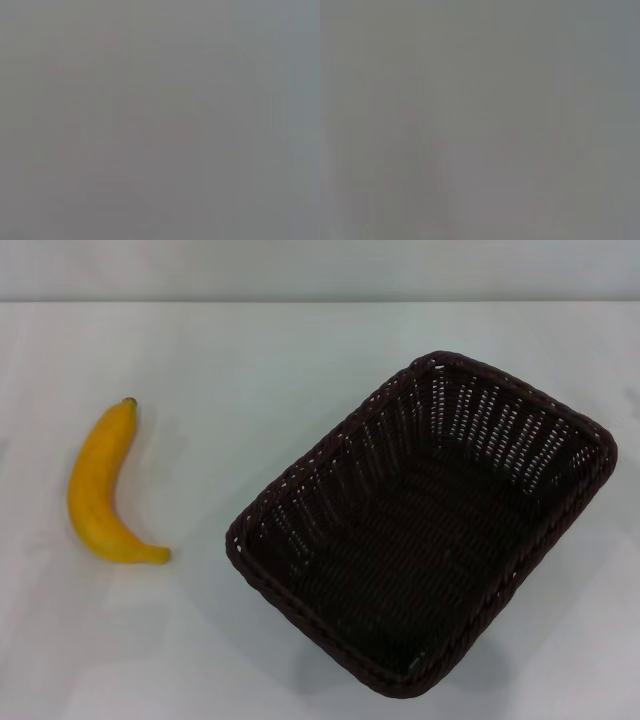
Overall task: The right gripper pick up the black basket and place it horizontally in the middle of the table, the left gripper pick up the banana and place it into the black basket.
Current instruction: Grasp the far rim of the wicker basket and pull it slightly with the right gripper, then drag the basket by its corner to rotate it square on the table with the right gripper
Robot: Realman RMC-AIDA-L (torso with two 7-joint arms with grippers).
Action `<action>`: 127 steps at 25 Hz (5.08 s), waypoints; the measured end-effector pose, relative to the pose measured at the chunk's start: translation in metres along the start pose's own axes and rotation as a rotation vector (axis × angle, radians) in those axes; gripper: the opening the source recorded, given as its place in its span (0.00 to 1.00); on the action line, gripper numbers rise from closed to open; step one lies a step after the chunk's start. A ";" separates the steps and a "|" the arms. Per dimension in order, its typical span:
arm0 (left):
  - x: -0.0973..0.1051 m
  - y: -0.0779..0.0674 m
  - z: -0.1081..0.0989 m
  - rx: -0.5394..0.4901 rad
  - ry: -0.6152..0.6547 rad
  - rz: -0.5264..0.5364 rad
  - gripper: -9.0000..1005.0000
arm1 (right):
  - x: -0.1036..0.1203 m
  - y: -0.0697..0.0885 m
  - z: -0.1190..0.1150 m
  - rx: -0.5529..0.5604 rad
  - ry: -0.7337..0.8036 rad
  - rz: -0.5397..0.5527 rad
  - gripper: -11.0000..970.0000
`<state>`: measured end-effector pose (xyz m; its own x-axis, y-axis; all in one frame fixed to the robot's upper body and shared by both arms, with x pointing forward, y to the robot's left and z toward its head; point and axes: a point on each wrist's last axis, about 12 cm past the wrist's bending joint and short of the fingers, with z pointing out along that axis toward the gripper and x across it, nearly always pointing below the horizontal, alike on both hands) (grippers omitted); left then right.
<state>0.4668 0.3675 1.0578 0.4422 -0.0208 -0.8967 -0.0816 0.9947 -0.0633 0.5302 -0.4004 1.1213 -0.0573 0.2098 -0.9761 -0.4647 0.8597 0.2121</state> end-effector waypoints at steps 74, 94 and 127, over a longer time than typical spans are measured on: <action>0.001 0.003 -0.007 -0.020 0.017 -0.051 0.85 | -0.051 0.138 0.211 -0.037 1.429 -0.125 0.19; 0.009 -0.001 0.014 -0.048 0.046 -0.071 0.85 | -0.047 0.092 0.134 0.080 1.282 0.442 0.15; 0.009 0.000 0.036 -0.048 0.046 -0.063 0.85 | -0.025 0.103 0.094 0.186 1.144 0.513 0.15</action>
<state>0.5028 0.3708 1.0650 0.4062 -0.0893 -0.9094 -0.0983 0.9852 -0.1406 0.5665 -0.2736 1.1721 -0.9649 0.0961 -0.2444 -0.0374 0.8709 0.4901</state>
